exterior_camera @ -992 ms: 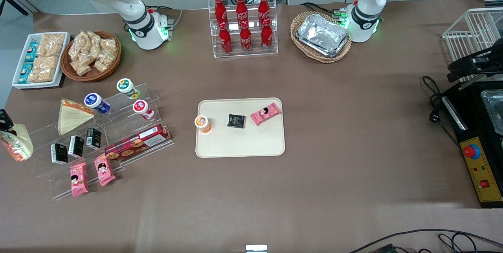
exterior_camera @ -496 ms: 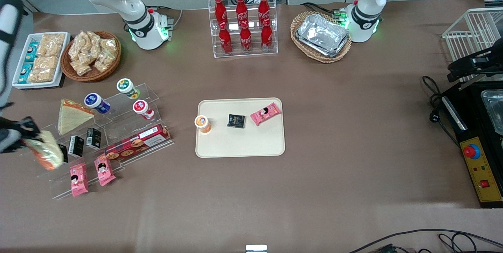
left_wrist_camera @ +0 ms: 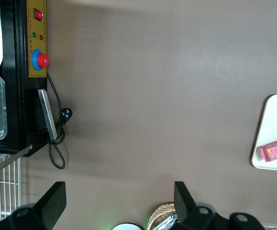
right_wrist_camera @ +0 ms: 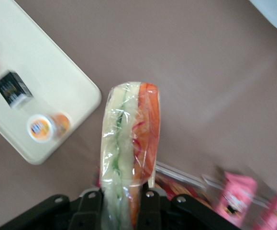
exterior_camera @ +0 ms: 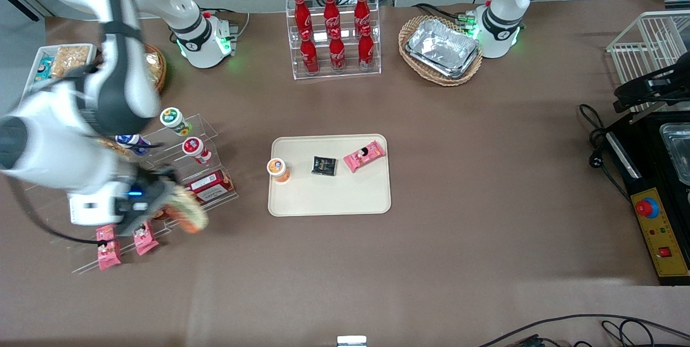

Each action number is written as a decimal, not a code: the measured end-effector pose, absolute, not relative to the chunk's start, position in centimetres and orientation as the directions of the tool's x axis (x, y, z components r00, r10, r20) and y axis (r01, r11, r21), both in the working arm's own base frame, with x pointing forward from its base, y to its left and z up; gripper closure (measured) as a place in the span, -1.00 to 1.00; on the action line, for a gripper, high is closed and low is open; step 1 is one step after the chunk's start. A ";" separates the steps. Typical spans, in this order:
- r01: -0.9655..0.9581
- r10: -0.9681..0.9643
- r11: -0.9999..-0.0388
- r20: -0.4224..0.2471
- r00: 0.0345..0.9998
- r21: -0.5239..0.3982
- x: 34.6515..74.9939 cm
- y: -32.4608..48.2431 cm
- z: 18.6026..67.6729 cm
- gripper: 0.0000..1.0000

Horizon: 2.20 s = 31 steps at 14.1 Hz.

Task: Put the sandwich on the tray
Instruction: 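Lift the sandwich off the rack and carry it over the white tray, then lower the held sandwich onto the tray beside the black packet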

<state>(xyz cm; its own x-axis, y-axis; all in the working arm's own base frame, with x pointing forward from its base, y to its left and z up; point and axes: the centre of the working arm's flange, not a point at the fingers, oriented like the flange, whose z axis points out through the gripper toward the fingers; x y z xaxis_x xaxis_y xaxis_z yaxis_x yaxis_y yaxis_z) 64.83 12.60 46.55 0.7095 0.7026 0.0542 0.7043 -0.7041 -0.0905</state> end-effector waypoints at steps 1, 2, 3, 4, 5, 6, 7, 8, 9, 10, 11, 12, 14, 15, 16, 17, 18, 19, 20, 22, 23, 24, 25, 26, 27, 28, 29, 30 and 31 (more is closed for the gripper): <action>0.707 0.706 -0.700 0.057 0.706 -0.097 64.7 15.9 45.2 0.55; 0.715 0.713 -0.692 0.056 0.699 -0.102 64.6 18.8 43.7 0.55; 0.726 0.725 -0.679 0.056 0.686 -0.105 64.5 21.1 42.1 0.55; 0.742 0.741 -0.661 0.059 0.669 -0.107 64.5 23.0 40.7 0.55; 0.758 0.757 -0.643 0.063 0.651 -0.109 64.3 24.8 39.2 0.55; 0.772 0.771 -0.625 0.066 0.634 -0.113 64.1 26.4 37.9 0.55; 0.787 0.785 -0.606 0.072 0.616 -0.117 63.7 28.1 36.7 0.55; 0.802 0.800 -0.586 0.078 0.595 -0.113 63.3 29.9 35.4 0.55; 0.821 0.818 -0.563 0.081 0.570 -0.096 62.9 31.7 34.1 0.55; 0.841 0.837 -0.536 0.083 0.540 -0.070 62.4 33.6 32.9 0.55; 0.858 0.854 -0.512 0.082 0.514 -0.048 61.8 35.2 31.7 0.55; 0.876 0.873 -0.480 0.081 0.481 -0.031 61.4 36.6 30.5 0.55; 0.920 0.916 -0.392 0.090 0.391 -0.006 61.0 38.6 28.7 0.55; 0.936 0.931 -0.353 0.096 0.351 0.001 60.9 39.3 27.9 0.55; 0.949 0.945 -0.314 0.102 0.312 0.007 60.8 39.8 27.2 0.55; 0.960 0.955 -0.279 0.106 0.276 0.016 60.8 40.1 26.5 0.55; 0.968 0.963 -0.251 0.106 0.248 0.020 60.8 40.3 26.0 0.55; 0.972 0.968 -0.233 0.103 0.230 0.019 60.7 40.4 25.4 0.55; 0.975 0.971 -0.219 0.100 0.217 0.018 60.7 40.5 25.1 0.55; 0.981 0.977 -0.193 0.096 0.191 0.015 60.4 40.8 24.6 0.55; 0.985 0.981 -0.171 0.093 0.169 0.015 60.2 41.1 24.4 0.55; 0.990 0.987 -0.140 0.086 0.138 0.019 59.9 41.5 24.2 0.55; 0.994 0.991 -0.109 0.081 0.107 0.024 59.6 41.9 24.2 0.55; 0.997 0.994 -0.078 0.080 0.076 0.026 59.3 42.3 24.2 0.55; 0.998 0.996 -0.051 0.079 0.049 0.027 59.0 42.7 24.2 0.55; 0.999 0.997 -0.027 0.079 0.024 0.028 58.8 43.0 24.2 0.55; 1.000 0.997 -0.007 0.079 0.004 0.028 58.5 43.4 24.1 0.55; 1.000 0.997 0.005 0.079 -0.007 0.028 58.3 43.7 24.1 0.51; 1.000 0.997 0.009 0.078 -0.011 0.026 58.1 43.8 24.0 0.37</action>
